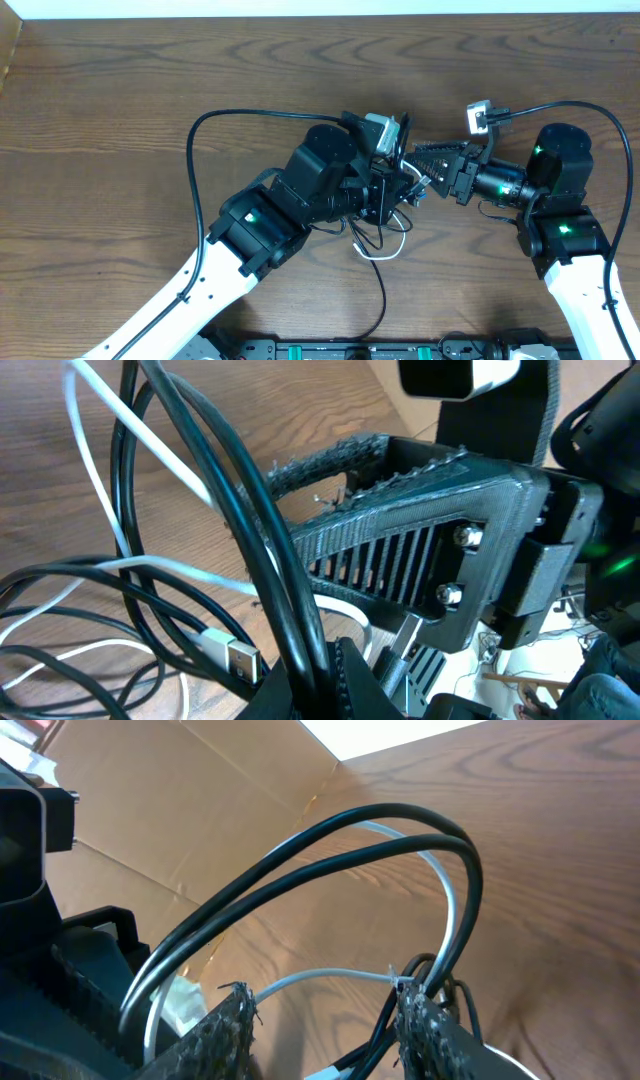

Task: Untangle cables

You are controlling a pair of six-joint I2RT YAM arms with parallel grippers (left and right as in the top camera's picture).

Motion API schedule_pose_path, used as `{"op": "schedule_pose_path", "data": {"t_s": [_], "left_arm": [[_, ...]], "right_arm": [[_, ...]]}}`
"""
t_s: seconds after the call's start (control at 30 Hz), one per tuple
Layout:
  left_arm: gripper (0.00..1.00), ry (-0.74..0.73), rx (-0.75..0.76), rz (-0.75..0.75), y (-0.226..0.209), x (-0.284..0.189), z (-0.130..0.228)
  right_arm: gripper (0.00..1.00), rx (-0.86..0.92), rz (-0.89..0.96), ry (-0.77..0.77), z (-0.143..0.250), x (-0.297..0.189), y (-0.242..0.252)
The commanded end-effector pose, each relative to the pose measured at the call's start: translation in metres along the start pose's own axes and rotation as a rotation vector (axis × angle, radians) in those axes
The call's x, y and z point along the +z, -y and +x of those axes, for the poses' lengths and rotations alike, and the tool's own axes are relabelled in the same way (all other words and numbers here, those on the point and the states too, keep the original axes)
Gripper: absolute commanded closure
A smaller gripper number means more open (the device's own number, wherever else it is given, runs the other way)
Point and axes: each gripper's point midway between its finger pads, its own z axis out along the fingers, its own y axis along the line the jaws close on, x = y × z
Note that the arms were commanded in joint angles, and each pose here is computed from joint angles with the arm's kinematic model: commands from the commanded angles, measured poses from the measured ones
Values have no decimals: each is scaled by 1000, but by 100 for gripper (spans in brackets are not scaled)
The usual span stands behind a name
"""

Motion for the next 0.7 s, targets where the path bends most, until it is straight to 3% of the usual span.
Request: {"op": "schedule_pose_path", "data": {"t_s": [0.0,0.67], "left_arm": [[92,28,17,52,15,-5,-11],[93,189,15,-3,1,-45,-46]], "right_arm": [[57,9,-22,-13,1,0,-6],[53,41,5,-62,16,-2,3]]}}
